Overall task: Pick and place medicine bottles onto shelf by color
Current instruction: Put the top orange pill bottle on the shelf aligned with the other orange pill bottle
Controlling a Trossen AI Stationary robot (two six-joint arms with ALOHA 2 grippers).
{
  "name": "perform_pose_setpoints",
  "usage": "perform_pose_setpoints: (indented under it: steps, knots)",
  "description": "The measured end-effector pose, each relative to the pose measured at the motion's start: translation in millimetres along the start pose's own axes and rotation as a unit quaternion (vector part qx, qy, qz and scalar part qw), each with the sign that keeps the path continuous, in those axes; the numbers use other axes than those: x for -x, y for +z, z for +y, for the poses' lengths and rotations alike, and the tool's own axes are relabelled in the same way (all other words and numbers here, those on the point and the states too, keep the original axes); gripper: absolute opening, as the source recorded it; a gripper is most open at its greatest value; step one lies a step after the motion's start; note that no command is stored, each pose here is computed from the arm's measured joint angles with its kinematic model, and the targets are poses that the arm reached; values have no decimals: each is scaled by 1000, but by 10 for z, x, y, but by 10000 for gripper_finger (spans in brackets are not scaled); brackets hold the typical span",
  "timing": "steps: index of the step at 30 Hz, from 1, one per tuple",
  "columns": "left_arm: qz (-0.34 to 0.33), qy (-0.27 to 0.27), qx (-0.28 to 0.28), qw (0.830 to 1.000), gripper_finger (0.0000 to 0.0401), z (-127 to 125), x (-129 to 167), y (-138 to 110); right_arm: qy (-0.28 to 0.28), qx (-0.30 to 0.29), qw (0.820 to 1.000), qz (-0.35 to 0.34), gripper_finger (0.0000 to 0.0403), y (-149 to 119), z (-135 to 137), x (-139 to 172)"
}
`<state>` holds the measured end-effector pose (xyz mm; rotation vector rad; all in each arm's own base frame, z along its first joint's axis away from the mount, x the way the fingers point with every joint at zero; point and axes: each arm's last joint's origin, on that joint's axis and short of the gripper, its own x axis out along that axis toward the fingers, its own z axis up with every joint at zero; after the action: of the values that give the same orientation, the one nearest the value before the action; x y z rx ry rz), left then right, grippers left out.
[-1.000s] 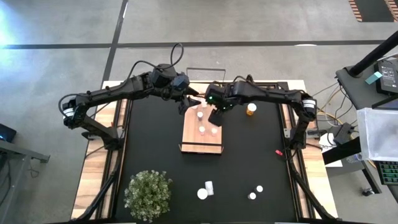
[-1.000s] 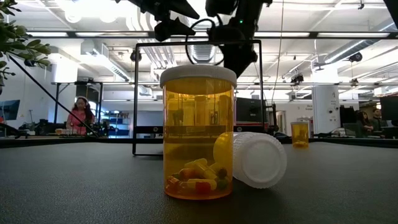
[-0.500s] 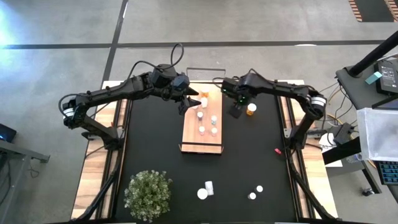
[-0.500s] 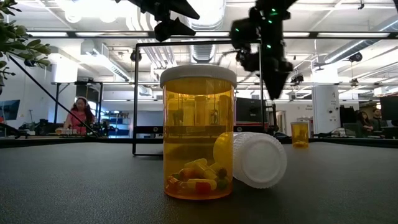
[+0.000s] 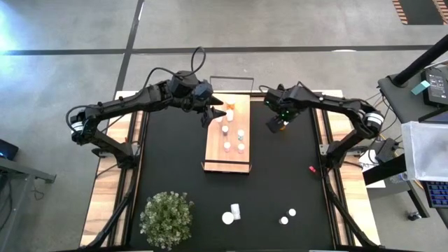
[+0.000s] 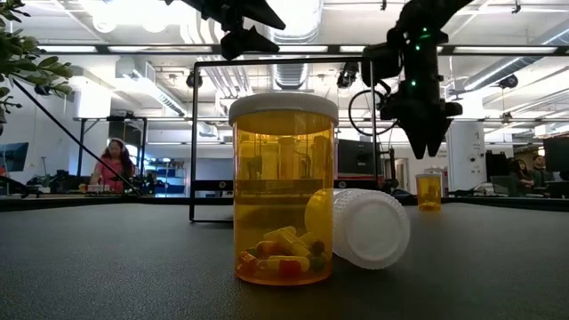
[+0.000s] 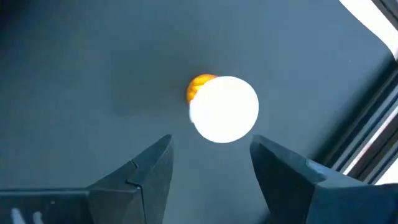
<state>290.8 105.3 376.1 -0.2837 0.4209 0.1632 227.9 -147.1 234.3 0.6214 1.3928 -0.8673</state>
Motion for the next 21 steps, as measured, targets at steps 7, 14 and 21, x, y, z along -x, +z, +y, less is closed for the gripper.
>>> perform_pose_setpoints:
  steps: [7, 14, 21]
  knots:
    - [1, 0, 0, 1000, 241, 0, 0, -1, 8, 5, 1000, -2, 209, 13, -100, -155]
    - [0, 2, 1, 1000, 241, 6, 1, 0, 15, 4, 1000, -15, 210, 54, -96, -72]
    - [0, 3, 1, 1000, 241, 8, 1, -1, 23, 32, 998, -42, 210, 137, -86, 67]
